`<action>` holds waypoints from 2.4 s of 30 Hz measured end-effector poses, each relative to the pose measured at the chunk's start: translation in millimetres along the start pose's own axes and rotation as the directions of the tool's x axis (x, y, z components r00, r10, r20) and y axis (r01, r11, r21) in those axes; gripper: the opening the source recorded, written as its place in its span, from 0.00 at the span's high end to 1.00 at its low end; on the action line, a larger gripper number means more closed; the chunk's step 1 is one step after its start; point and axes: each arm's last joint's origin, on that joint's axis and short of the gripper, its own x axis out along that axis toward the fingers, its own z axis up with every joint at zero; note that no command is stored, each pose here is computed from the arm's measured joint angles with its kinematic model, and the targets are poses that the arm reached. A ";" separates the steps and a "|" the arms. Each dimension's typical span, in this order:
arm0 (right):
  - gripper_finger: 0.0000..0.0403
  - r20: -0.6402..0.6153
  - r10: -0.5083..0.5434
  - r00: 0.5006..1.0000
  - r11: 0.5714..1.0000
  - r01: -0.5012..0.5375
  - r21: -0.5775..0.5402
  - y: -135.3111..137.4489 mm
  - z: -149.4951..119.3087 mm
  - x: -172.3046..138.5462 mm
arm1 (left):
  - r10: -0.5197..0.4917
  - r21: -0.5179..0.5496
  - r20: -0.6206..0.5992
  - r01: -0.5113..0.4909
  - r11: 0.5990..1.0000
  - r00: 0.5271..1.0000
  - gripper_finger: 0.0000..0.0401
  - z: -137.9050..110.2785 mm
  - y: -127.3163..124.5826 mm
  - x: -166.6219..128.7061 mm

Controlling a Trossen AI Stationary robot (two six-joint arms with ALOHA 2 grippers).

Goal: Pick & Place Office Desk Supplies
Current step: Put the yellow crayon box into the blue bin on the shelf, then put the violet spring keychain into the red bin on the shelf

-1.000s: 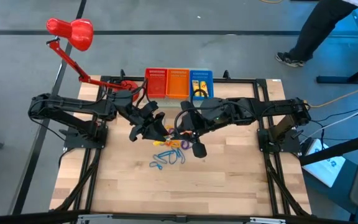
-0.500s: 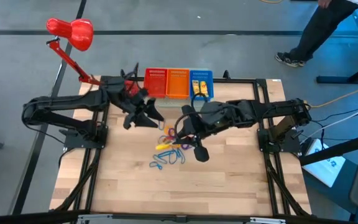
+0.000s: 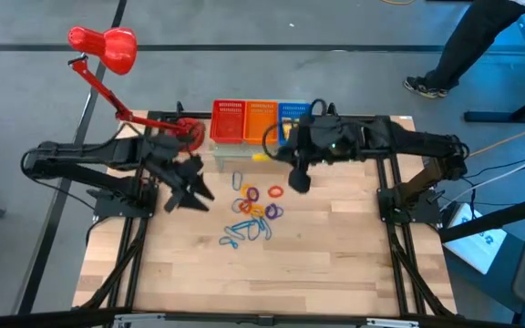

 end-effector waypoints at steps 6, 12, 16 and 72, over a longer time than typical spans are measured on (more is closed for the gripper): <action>0.88 -0.149 -0.173 0.974 0.961 0.200 0.189 -35.8 -11.6 4.3 | 0.159 0.034 -0.169 -0.156 0.987 0.973 0.41 -29.0 -9.2 6.0; 0.88 -0.238 -0.349 0.906 0.879 0.405 0.253 -76.5 -17.8 9.8 | 0.285 0.063 -0.158 -0.278 0.959 0.945 0.41 -45.4 -9.0 11.2; 0.88 -0.256 -0.403 0.879 0.859 0.460 0.226 -97.5 -18.7 10.3 | 0.317 0.060 -0.166 -0.311 0.949 0.934 0.41 -58.6 -5.5 16.9; 0.36 -0.372 -0.424 0.826 0.879 0.474 0.052 -108.5 -29.9 49.4 | 0.430 0.111 0.156 -0.448 0.887 0.889 0.41 -80.8 7.0 23.6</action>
